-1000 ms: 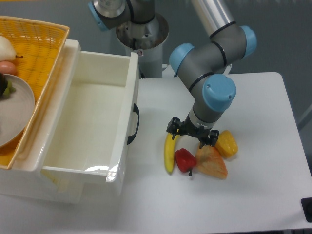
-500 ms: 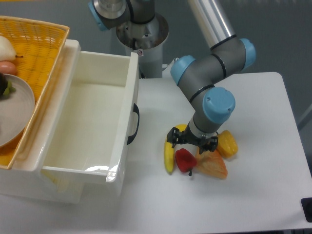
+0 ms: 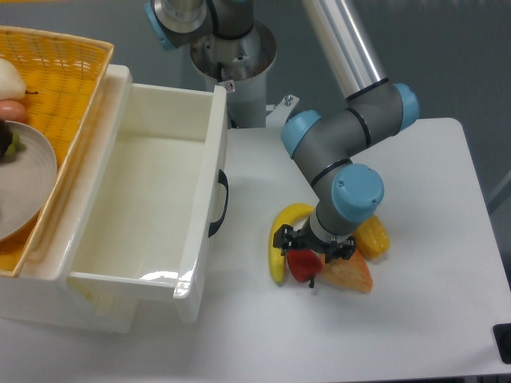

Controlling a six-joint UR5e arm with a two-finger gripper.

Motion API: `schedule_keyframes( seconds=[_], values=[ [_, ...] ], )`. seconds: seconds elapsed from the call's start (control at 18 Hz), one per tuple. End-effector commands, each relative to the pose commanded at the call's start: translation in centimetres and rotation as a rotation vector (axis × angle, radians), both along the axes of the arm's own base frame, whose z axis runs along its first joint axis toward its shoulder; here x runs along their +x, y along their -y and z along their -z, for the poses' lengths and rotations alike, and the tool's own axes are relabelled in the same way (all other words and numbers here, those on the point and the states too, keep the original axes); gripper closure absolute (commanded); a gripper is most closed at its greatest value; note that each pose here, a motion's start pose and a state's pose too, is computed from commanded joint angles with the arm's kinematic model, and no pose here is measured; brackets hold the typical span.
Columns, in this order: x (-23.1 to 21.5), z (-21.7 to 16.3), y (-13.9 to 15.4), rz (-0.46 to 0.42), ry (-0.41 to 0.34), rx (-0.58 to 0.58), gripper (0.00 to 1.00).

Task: Pick up the red pepper
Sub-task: 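Lower the gripper around the red bell pepper beside the banana, then close the gripper on the red bell pepper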

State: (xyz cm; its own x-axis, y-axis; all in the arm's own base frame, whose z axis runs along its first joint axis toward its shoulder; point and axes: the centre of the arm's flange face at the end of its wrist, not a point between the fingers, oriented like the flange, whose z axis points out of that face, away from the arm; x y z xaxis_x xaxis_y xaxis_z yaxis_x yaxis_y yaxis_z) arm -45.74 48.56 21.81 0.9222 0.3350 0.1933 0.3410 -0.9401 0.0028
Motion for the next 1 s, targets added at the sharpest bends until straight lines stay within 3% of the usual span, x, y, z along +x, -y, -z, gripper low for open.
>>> schedule_keyframes(
  seconds=[1.0],
  values=[
    [-2.1,1.8,0.2,-0.012,-0.030,0.019,0.00]
  ],
)
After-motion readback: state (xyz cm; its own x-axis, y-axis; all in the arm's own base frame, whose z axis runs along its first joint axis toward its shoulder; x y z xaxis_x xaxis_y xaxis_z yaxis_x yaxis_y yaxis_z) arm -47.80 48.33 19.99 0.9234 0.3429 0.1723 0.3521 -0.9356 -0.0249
